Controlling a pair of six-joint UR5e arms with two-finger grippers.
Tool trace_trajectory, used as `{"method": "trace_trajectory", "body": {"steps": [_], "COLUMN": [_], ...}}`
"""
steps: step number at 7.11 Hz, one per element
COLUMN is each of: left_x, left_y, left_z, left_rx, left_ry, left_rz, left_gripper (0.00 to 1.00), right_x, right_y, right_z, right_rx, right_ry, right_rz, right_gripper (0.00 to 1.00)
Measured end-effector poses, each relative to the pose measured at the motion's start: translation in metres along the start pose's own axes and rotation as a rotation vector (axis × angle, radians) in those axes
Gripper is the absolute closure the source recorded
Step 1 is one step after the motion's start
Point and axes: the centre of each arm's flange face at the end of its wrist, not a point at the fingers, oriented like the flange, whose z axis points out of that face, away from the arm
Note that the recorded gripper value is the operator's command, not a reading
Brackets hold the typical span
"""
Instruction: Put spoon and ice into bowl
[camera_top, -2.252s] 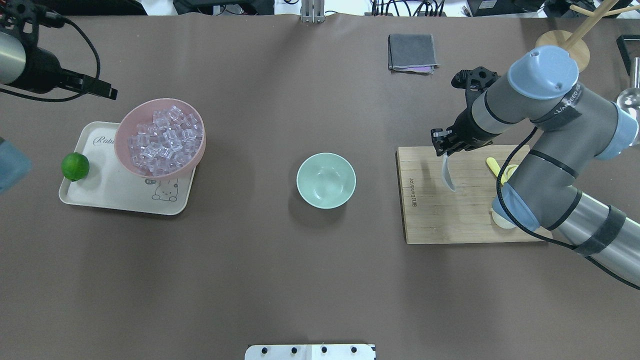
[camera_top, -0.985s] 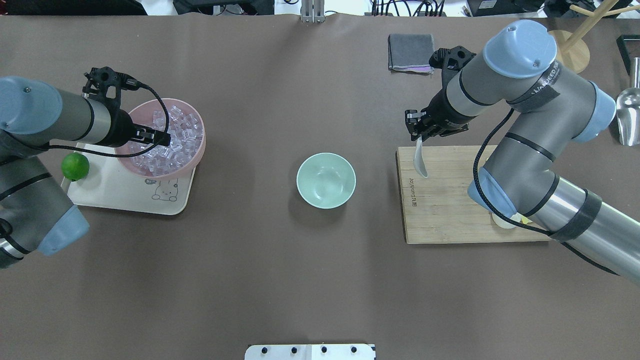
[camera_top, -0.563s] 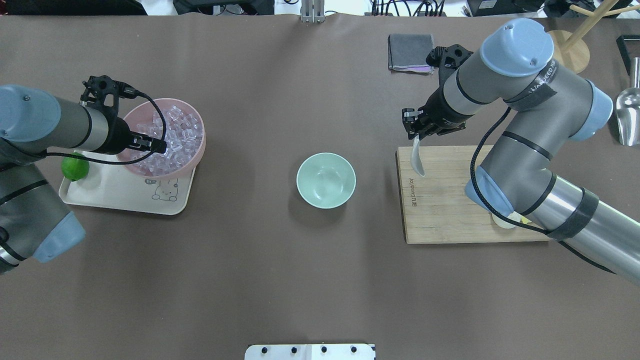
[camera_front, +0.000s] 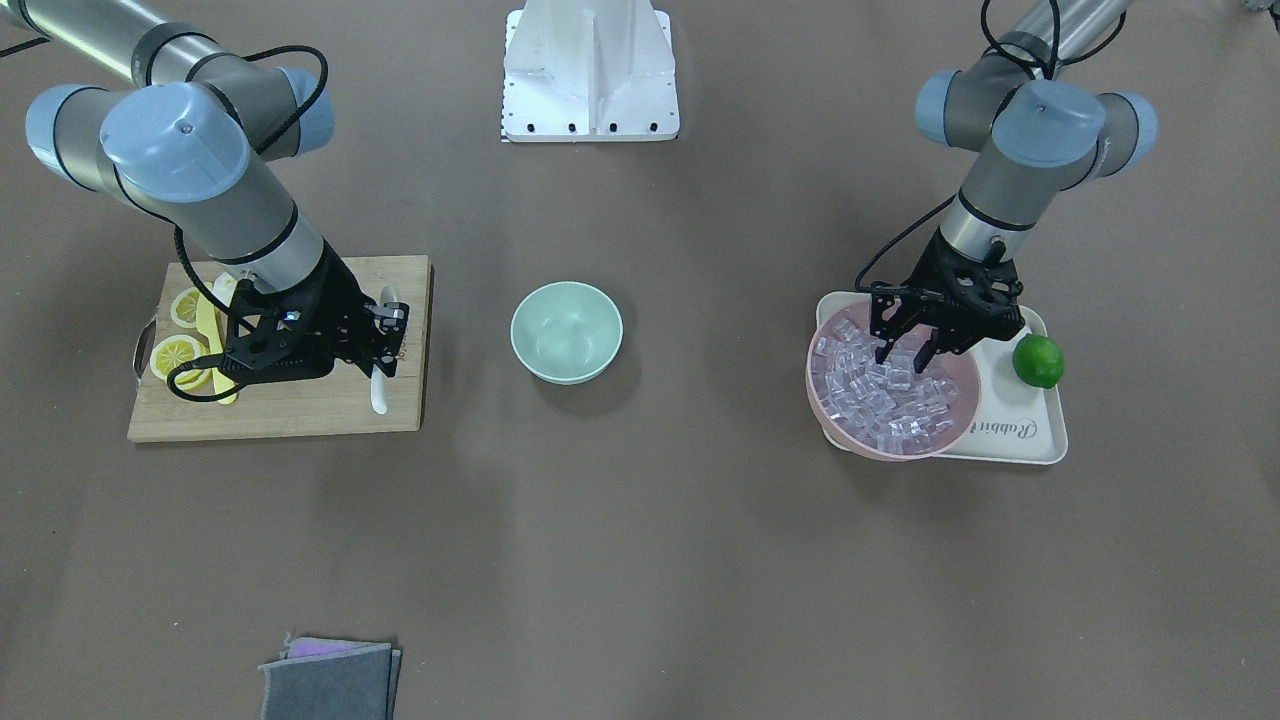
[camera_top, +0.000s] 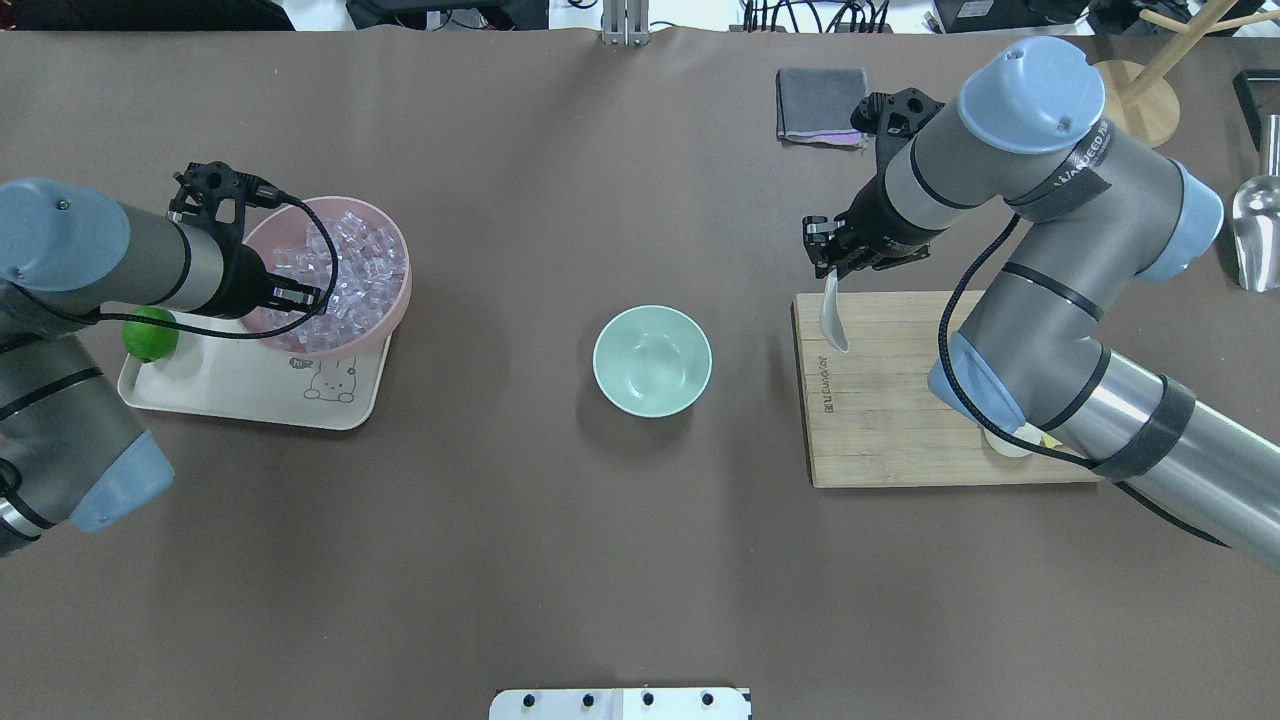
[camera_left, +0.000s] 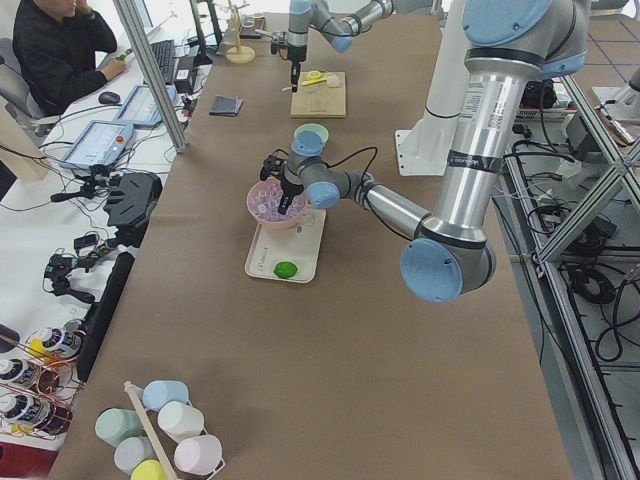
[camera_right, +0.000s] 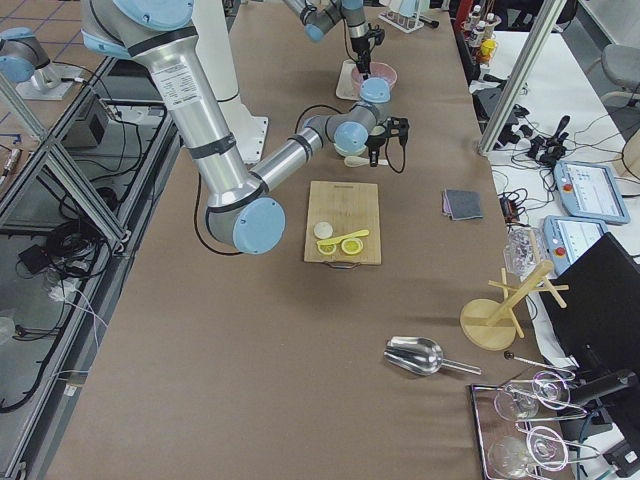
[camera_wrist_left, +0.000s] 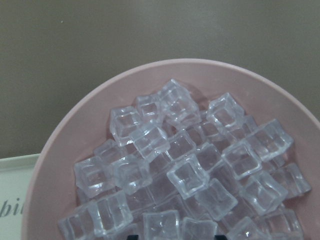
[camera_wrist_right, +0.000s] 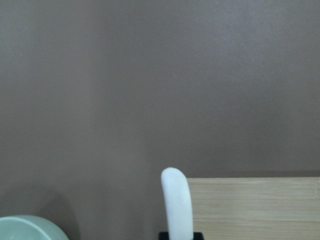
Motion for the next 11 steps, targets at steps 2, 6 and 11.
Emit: {"method": "trace_trajectory", "body": {"steps": [2,6,11], "left_x": [0.003,0.008,0.199], "left_y": [0.000,-0.054,-0.080], "left_z": [-0.006,-0.084,-0.075], "left_rx": [-0.004,0.024,0.041], "left_ry": [0.015,0.162,0.326], "left_rz": [0.003,-0.049,-0.316], "left_gripper": [1.00,1.00,1.00], "right_x": [-0.002,-0.022,-0.047], "right_y": [0.000,0.003,0.012], "right_z": [0.001,-0.003,-0.007], "right_rx": [0.000,0.001,-0.004], "right_ry": [-0.001,-0.024,-0.055], "right_rz": [-0.002,-0.023,-0.010], "right_gripper": [1.00,1.00,1.00]}}
